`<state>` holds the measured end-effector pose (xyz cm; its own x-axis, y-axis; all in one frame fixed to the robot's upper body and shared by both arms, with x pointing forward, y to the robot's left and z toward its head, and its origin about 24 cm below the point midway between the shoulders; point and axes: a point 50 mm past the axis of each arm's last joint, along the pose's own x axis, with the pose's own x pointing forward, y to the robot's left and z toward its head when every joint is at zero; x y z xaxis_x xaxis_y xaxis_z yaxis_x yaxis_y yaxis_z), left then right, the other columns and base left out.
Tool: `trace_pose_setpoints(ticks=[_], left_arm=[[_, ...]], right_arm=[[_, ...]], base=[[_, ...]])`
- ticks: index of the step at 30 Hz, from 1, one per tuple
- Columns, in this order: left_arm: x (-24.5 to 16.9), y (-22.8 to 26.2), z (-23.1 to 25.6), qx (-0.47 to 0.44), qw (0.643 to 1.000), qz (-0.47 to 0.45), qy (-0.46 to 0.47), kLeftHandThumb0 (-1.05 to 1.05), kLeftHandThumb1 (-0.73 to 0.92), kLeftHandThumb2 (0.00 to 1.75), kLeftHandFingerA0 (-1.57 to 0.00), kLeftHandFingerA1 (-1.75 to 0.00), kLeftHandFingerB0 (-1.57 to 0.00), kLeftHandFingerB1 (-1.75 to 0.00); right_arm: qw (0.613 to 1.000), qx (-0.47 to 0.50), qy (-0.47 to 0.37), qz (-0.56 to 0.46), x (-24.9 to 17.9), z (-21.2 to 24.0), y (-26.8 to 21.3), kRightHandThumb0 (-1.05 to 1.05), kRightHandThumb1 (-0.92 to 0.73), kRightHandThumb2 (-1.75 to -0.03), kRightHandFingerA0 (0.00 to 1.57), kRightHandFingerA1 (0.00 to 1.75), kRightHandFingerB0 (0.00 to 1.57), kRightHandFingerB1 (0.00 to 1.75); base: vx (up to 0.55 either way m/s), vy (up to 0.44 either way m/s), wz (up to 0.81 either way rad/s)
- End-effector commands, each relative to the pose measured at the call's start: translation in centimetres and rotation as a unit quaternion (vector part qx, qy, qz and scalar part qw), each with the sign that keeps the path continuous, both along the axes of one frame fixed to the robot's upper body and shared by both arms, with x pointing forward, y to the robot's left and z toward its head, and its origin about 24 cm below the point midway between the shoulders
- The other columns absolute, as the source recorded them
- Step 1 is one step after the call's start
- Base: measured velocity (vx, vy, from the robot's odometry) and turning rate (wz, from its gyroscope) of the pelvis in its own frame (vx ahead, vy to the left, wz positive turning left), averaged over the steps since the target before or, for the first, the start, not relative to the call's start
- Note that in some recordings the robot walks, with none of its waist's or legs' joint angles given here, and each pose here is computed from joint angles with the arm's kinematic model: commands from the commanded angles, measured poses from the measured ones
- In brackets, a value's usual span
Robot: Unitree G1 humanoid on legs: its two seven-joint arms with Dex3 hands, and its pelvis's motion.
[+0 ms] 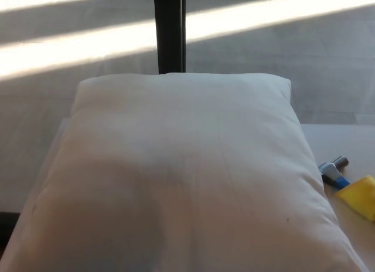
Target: A hammer is kept on the right hand side and a pillow is kept on the left hand side on the desk infront of the robot and the robot uses its right hand to pick up the hammer and makes a downward swinging motion to hit the pillow
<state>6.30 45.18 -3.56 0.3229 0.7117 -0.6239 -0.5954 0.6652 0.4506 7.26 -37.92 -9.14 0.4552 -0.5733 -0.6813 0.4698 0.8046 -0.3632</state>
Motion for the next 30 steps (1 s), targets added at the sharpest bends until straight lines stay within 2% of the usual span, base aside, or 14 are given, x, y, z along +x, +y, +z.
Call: trace_pose_setpoints(ticks=[1,2,6,7,9,10,11,12,13,14,15,23,28,30], left_arm=[[-0.3,0.5,0.4,-0.014,0.999,0.029,-0.028,-0.57,0.60,0.58,-0.73,-0.65,-0.72,-0.55],[-0.2,0.5,0.5,-0.013,0.999,0.033,-0.026,-0.57,0.60,0.58,-0.74,-0.65,-0.73,-0.55],[-0.3,0.5,0.4,-0.014,0.999,0.032,-0.028,-0.55,0.61,0.58,-0.71,-0.66,-0.69,-0.56],[-0.3,0.5,0.4,-0.014,0.999,0.029,-0.028,-0.56,0.61,0.58,-0.71,-0.65,-0.69,-0.54],[-0.3,0.4,0.4,-0.014,0.999,0.030,-0.026,-0.56,0.61,0.58,-0.71,-0.65,-0.69,-0.54],[-0.3,0.4,0.4,-0.015,0.999,0.033,-0.028,-0.55,0.61,0.58,-0.72,-0.64,-0.68,-0.53],[-0.1,0.4,0.3,-0.015,0.999,0.032,-0.031,-0.56,0.61,0.58,-0.73,-0.63,-0.68,-0.52],[0.0,0.4,0.3,-0.016,0.999,0.034,-0.032,-0.56,0.60,0.58,-0.73,-0.64,-0.69,-0.53],[0.1,0.4,0.3,-0.015,0.999,0.034,-0.032,-0.57,0.61,0.58,-0.75,-0.65,-0.70,-0.52],[0.1,0.4,0.3,-0.013,0.999,0.031,-0.028,-0.57,0.61,0.58,-0.75,-0.65,-0.70,-0.52],[0.1,0.3,0.3,-0.017,0.999,0.024,-0.029,-0.58,0.61,0.58,-0.73,-0.66,-0.71,-0.55],[-0.1,0.3,0.2,-0.019,0.999,0.032,-0.030,-0.56,0.61,0.58,-0.72,-0.65,-0.71,-0.54],[-0.4,0.3,0.2,-0.021,0.998,0.039,-0.036,-0.56,0.61,0.58,-0.70,-0.65,-0.65,-0.52],[-0.5,0.4,0.2,-0.020,0.998,0.041,-0.034,-0.57,0.60,0.58,-0.72,-0.63,-0.67,-0.51]], right_arm=[[0.998,-0.005,-0.044,-0.050,-0.1,0.7,-1.0,-0.46,-0.47,-0.80,0.54,0.62,0.39,0.52],[0.997,0.004,-0.049,-0.066,-0.2,0.6,-1.1,-0.41,-0.60,-0.58,0.58,0.52,0.48,0.41],[0.989,0.021,-0.064,-0.131,-0.1,0.8,-1.7,-0.56,-0.61,-0.58,0.62,0.77,0.57,0.42],[0.987,0.024,-0.074,-0.144,0.0,1.0,-1.8,-0.61,-0.50,-0.88,0.56,0.80,0.48,0.56],[0.983,0.027,-0.085,-0.158,0.3,1.2,-2.0,-0.61,-0.50,-0.88,0.56,0.80,0.48,0.56],[0.978,0.025,-0.105,-0.179,0.9,1.9,-2.6,-0.64,-0.64,-0.60,0.48,1.20,0.42,0.37],[0.976,0.015,-0.119,-0.183,1.8,2.8,-3.4,-0.65,-0.68,-0.61,0.37,0.91,0.28,0.34],[0.974,0.013,-0.130,-0.187,2.0,3.3,-3.8,-0.67,-0.68,-0.60,0.37,1.08,0.14,0.31],[0.967,0.015,-0.163,-0.197,2.5,4.0,-4.3,-0.65,-0.70,-0.64,0.08,0.56,0.07,0.21],[0.961,0.022,-0.190,-0.201,2.8,4.5,-4.6,-0.65,-0.70,-0.64,0.08,0.56,0.07,0.21],[0.950,0.015,-0.235,-0.206,3.8,5.9,-5.5,-0.71,-0.57,-0.94,0.00,0.19,0.00,0.19],[0.902,-0.073,-0.421,-0.061,11.7,16.6,-5.0,-0.84,-0.61,-0.99,0.00,0.13,0.02,0.14],[0.878,-0.112,-0.465,0.017,14.0,20.1,-3.5,-0.84,-0.65,-0.98,0.00,0.13,0.02,0.11],[0.863,-0.134,-0.481,0.076,16.0,22.8,-1.8,-0.76,-0.58,-0.97,0.02,0.20,0.04,0.23]], base=[[0.00,0.000,0.00],[0.00,0.000,0.00],[0.00,0.000,0.00],[0.00,0.000,0.00],[0.00,0.000,0.00],[0.00,0.000,0.00],[0.00,0.000,0.00],[0.00,0.000,0.00],[0.00,0.000,0.00],[0.00,0.000,0.00],[0.00,0.000,0.00],[0.00,0.000,0.00],[0.00,0.000,0.00],[0.00,0.000,0.00]])
